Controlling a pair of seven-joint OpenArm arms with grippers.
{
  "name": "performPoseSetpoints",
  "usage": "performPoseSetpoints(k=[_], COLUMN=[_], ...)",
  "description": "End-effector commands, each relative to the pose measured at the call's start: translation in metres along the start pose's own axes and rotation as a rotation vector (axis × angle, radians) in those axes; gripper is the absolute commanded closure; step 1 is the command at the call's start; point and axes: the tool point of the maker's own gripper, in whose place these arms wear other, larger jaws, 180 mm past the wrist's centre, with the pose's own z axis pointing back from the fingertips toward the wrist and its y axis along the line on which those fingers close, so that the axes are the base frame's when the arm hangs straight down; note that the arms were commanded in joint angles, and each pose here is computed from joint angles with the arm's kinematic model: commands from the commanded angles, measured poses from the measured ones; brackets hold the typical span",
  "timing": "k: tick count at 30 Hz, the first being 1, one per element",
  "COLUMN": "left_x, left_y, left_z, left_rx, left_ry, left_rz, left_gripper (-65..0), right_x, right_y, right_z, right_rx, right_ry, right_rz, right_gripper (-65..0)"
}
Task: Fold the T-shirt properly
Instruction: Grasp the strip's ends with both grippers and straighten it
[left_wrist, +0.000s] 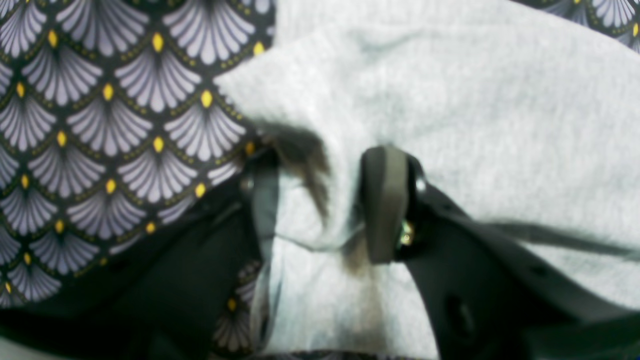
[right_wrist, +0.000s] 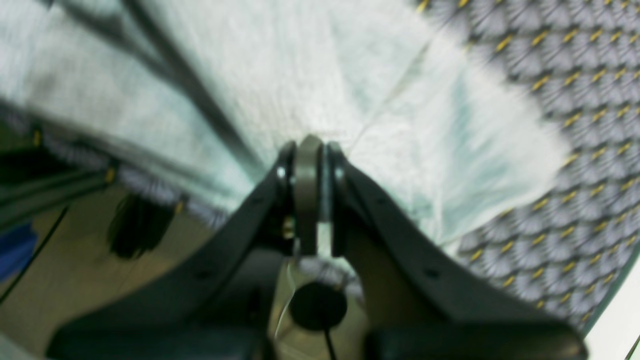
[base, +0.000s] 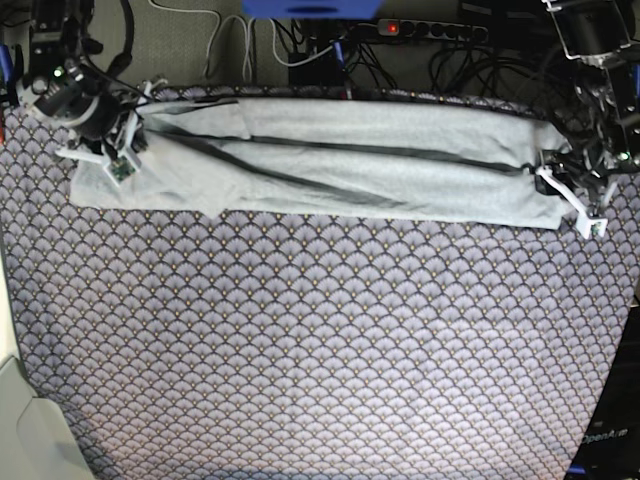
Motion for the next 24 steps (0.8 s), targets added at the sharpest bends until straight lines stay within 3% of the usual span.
performPoseSetpoints(k=[1,15,19,24], left_x=[-0.008,-0.018,-0.018,-0.020], left_y=[-0.006,-0.007,-0.007,-0.018], left_z=[-0.001,-0.001,-0.001,0.000], left_rx=[-0.029,-0.036,-0.037,-0.102], left_ry=[0.035,0.052,0.053,0.057], left_rz=[-0.010,-0.007,-0.010,-0.123], left_gripper=[-27.1,-27.2,-27.2,-32.4], right_x=[0.005,0.002,-0.004,-0.007], right_y=[-0.001,0.005,0.001,-0.003], right_z=[0.002,-0.012,-0.022,-0.027], right_rx=[-0.008,0.018,0.028,0.031], right_ry=[-0.023,-0.010,0.012,0.024], right_rz=[-0.007,-0.058,-0.079,-0.081], right_gripper=[0.0,0.0,-5.7,-12.2])
